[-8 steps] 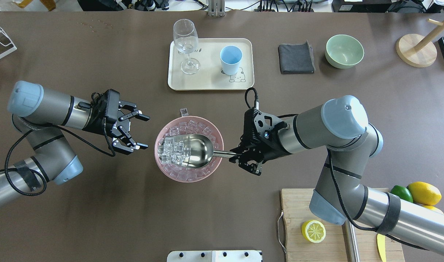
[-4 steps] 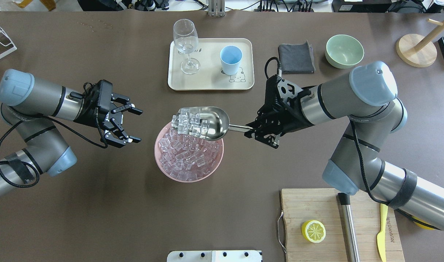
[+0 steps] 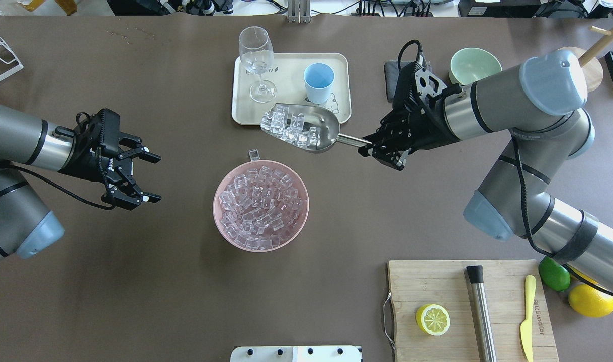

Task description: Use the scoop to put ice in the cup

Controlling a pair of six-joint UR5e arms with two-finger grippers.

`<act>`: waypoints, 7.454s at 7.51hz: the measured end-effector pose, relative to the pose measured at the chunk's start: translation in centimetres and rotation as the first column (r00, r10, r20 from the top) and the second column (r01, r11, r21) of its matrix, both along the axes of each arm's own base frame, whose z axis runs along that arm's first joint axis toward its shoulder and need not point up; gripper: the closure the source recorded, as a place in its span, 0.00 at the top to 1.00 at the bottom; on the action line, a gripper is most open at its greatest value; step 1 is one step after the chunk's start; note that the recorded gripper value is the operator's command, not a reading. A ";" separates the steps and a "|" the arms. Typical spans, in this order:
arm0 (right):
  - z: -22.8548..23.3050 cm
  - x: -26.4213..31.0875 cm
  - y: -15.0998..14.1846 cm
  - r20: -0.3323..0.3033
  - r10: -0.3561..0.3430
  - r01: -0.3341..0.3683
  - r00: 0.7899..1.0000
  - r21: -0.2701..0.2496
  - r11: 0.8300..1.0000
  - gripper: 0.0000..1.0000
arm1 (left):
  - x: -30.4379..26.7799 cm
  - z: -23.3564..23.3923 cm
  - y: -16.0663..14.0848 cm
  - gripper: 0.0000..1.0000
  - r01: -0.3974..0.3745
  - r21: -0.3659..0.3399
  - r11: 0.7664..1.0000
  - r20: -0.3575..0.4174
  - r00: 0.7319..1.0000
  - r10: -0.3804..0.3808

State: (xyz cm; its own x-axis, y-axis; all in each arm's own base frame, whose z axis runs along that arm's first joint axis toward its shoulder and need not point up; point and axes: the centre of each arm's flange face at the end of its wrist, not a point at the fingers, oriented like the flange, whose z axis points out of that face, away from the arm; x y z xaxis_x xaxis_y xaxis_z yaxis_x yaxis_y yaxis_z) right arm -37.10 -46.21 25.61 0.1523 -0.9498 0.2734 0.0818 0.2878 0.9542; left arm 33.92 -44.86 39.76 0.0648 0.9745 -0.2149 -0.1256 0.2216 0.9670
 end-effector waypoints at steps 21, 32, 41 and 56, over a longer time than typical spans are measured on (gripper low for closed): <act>-0.5 3.2 -10.8 -0.195 0.243 -0.309 0.950 -0.487 0.817 0.00 | -36.4 23.1 0.0 0.98 0.676 -0.673 0.298 0.661 0.732 -0.168; -0.8 0.8 -8.6 -0.295 0.090 -0.247 0.951 -0.556 0.794 0.00 | -35.5 22.2 -0.7 0.98 0.667 -0.740 0.080 0.645 0.739 -0.193; -2.5 0.2 -10.5 -0.338 0.052 -0.257 0.940 -0.597 0.760 0.00 | -35.1 21.7 -1.0 0.98 0.675 -0.716 0.179 0.647 0.737 -0.193; -4.3 0.1 -13.2 -0.305 -0.049 -0.180 0.951 -0.676 0.715 0.00 | -34.9 21.7 -0.9 0.98 0.672 -0.718 0.181 0.645 0.740 -0.189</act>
